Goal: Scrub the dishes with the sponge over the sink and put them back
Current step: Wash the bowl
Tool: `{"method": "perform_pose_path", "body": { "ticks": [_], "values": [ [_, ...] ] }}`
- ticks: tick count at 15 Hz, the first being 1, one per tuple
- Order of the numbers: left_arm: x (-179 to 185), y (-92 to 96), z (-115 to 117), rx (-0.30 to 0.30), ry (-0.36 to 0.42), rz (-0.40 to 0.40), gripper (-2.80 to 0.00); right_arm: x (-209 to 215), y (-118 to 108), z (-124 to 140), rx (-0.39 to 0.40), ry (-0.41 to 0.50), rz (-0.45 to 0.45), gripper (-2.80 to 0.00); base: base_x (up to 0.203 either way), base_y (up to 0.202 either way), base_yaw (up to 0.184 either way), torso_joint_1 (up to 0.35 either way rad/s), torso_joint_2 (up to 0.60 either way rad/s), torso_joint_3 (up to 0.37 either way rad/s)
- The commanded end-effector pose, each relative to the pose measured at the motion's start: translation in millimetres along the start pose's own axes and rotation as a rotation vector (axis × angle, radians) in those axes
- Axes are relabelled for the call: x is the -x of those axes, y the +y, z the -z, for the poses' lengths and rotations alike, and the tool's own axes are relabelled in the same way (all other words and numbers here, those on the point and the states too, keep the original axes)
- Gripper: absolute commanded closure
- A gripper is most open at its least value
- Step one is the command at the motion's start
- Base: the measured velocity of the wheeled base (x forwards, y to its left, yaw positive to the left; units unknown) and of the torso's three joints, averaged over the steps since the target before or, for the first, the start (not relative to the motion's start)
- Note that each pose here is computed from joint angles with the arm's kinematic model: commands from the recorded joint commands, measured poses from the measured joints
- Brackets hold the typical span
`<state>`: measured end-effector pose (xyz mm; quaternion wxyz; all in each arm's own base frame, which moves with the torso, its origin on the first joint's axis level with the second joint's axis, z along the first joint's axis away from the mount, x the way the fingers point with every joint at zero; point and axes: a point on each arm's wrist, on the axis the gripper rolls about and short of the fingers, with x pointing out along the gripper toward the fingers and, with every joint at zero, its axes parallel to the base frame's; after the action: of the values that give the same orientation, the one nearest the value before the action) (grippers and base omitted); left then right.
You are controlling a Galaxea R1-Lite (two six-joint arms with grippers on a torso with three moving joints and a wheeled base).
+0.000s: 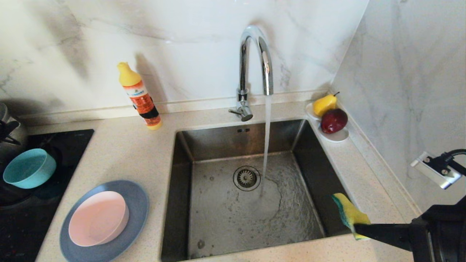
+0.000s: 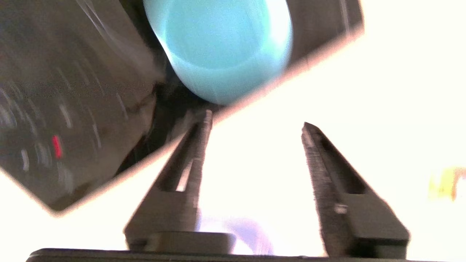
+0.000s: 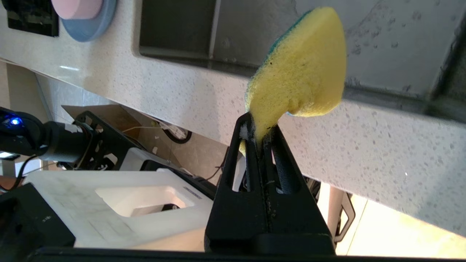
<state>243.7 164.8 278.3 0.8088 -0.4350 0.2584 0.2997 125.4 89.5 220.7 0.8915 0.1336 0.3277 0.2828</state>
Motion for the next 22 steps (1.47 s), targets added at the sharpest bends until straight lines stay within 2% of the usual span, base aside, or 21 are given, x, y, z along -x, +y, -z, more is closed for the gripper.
{"method": "perform_pose_path", "body": {
  "ticks": [1,3,5,9,10,12,14,17,22],
  "values": [
    [42,-9.0,37,-0.158,0.083,0.044,0.0,-1,-1,2,-0.003,0.008,0.003,0.0,0.0,0.0,0.0,0.0,0.0,0.0],
    [44,1.1,69,-0.284,0.19,0.029,0.0,-3,-1,2,-0.004,0.015,0.006,0.0,0.0,0.0,0.0,0.0,0.0,0.0],
    [44,16.3,100,-0.385,0.284,0.01,0.0,-3,-1,1,-0.003,0.013,0.004,0.0,0.0,0.0,0.0,0.0,0.0,0.0],
    [31,41.6,142,-0.492,0.427,-0.024,0.0,-1,0,1,-0.002,0.004,0.0,0.0,0.0,0.0,0.0,0.0,0.0,0.0],
    [25,44.8,147,-0.505,0.427,-0.016,-2.8,0,-1,2,-0.003,0.006,0.001,0.0,0.0,0.0,0.0,0.0,0.0,0.0],
    [13,49.5,153,-0.521,0.413,-0.003,-2.8,-3,-2,3,-0.006,0.016,0.007,0.0,0.0,0.0,0.0,0.0,0.0,0.0],
    [3,49.3,151,-0.531,0.377,-0.043,-2.8,-3,-2,4,-0.006,0.02,0.009,0.0,0.0,0.0,0.0,0.0,0.0,0.0],
    [-16,52.9,154,-0.536,0.381,-0.109,-2.8,-1,-3,6,-0.006,0.018,0.008,0.0,0.0,0.0,0.0,0.0,0.0,0.0],
    [-35,55.8,160,-0.517,0.412,-0.062,-2.8,-1,-5,10,-0.01,0.026,0.011,0.0,0.0,0.0,0.0,0.0,0.0,0.0]
  ]
}}
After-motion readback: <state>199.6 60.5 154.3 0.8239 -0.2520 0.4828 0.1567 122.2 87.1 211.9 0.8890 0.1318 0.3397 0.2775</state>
